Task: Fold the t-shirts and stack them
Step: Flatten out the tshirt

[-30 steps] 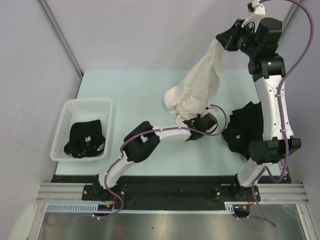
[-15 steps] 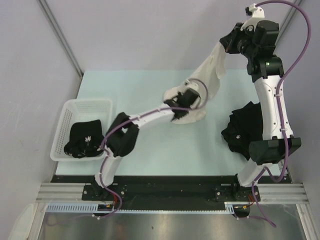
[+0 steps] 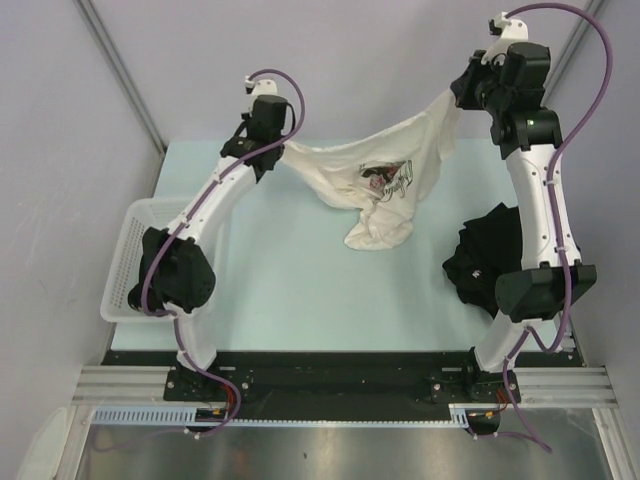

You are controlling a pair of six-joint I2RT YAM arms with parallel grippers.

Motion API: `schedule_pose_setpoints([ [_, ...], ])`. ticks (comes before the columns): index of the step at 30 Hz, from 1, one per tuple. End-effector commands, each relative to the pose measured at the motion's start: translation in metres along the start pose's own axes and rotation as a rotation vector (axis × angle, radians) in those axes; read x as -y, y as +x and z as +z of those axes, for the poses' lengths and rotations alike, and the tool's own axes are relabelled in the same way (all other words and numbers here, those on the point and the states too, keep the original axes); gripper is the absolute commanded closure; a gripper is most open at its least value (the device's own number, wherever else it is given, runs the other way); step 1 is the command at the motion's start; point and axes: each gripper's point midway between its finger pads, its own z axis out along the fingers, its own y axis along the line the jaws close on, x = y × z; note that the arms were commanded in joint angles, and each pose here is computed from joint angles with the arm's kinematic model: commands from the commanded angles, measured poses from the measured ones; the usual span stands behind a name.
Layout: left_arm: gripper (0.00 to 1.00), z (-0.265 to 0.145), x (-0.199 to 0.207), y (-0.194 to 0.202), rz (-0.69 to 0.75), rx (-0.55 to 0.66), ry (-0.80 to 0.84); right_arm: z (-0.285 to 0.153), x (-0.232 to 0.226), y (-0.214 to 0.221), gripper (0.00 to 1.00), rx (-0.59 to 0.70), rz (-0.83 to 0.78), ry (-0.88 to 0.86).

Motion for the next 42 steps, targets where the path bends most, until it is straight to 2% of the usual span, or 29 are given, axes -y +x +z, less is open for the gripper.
schedule_pose_setpoints([
  [1,1.0,-0.022,-0.053,-0.061,-0.039,0.094,-0.061,-0.021,0.014,-0.057,1.0,0.154,-0.038,0.055],
  [7,1.0,-0.04,-0.108,-0.121,-0.095,0.194,-0.141,-0.033,0.034,-0.078,1.0,0.206,-0.063,0.131],
  [11,1.0,-0.062,-0.147,-0.146,-0.258,0.257,-0.132,-0.047,0.05,-0.1,1.0,0.264,-0.06,0.185],
  [14,1.0,-0.074,-0.169,-0.165,-0.313,0.31,-0.141,-0.065,0.05,-0.124,1.0,0.333,-0.054,0.207],
  [17,1.0,-0.102,-0.177,-0.192,-0.369,0.388,-0.116,-0.085,0.042,-0.15,1.0,0.412,-0.058,0.197],
  [22,1.0,-0.176,-0.187,-0.241,-0.447,0.557,-0.014,-0.132,0.02,-0.19,1.0,0.544,-0.052,0.152],
  [26,1.0,-0.21,-0.205,-0.254,-0.475,0.64,-0.035,-0.153,0.015,-0.208,1.0,0.625,-0.071,0.154],
  [27,1.0,-0.213,-0.207,-0.26,-0.48,0.67,-0.039,-0.144,0.019,-0.204,1.0,0.61,-0.074,0.161],
  [31,1.0,-0.159,-0.202,-0.243,-0.428,0.609,-0.117,-0.08,0.046,-0.17,1.0,0.501,-0.048,0.193],
  [32,1.0,-0.13,-0.194,-0.232,-0.416,0.564,-0.127,-0.062,0.053,-0.158,1.0,0.468,-0.04,0.197],
  [36,1.0,-0.06,-0.182,-0.195,-0.421,0.437,-0.129,0.028,0.094,-0.08,1.0,0.273,-0.017,0.243],
  [39,1.0,-0.022,-0.193,-0.167,-0.444,0.358,-0.176,0.051,0.124,-0.042,1.0,0.188,0.003,0.307],
  [41,1.0,-0.019,-0.203,-0.158,-0.459,0.339,-0.205,0.056,0.142,-0.023,1.0,0.142,0.011,0.329],
  [42,1.0,-0.027,-0.221,-0.162,-0.466,0.36,-0.234,0.055,0.145,-0.021,1.0,0.135,0.008,0.328],
])
